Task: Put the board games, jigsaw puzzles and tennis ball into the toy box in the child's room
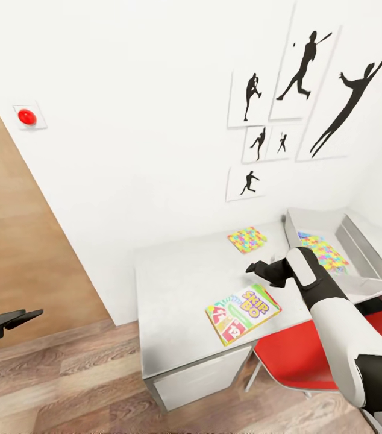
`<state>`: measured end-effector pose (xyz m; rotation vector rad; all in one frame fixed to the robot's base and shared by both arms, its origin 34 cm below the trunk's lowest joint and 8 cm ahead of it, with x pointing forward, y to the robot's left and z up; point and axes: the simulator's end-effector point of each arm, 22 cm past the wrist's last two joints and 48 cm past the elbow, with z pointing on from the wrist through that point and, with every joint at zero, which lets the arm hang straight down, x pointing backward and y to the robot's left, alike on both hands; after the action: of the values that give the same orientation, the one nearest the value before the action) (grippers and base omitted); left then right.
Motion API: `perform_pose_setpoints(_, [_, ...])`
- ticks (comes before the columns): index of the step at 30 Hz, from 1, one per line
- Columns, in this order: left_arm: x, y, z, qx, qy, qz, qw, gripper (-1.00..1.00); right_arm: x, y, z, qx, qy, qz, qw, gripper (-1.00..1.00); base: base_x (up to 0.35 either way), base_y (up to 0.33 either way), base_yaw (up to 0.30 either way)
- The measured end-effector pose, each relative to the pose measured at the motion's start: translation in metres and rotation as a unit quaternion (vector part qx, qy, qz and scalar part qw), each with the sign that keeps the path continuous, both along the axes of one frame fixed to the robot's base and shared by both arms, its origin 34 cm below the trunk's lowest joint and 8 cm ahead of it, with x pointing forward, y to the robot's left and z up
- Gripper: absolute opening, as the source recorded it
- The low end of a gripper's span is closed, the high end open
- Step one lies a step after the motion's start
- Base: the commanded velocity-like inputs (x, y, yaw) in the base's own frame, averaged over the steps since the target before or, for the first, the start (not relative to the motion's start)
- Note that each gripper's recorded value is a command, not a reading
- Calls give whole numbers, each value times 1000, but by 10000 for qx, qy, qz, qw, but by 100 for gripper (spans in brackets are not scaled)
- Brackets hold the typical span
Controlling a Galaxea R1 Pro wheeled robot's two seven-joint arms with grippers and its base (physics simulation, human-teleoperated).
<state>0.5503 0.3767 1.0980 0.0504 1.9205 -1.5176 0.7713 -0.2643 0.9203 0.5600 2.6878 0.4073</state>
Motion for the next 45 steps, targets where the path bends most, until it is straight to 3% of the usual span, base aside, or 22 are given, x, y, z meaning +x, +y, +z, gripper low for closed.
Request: perform_pose_setpoints(45, [6,0,-33,-1,371,3,9993,100,0,-7,-42,-84,263,-36,9996,100,32,-8,0])
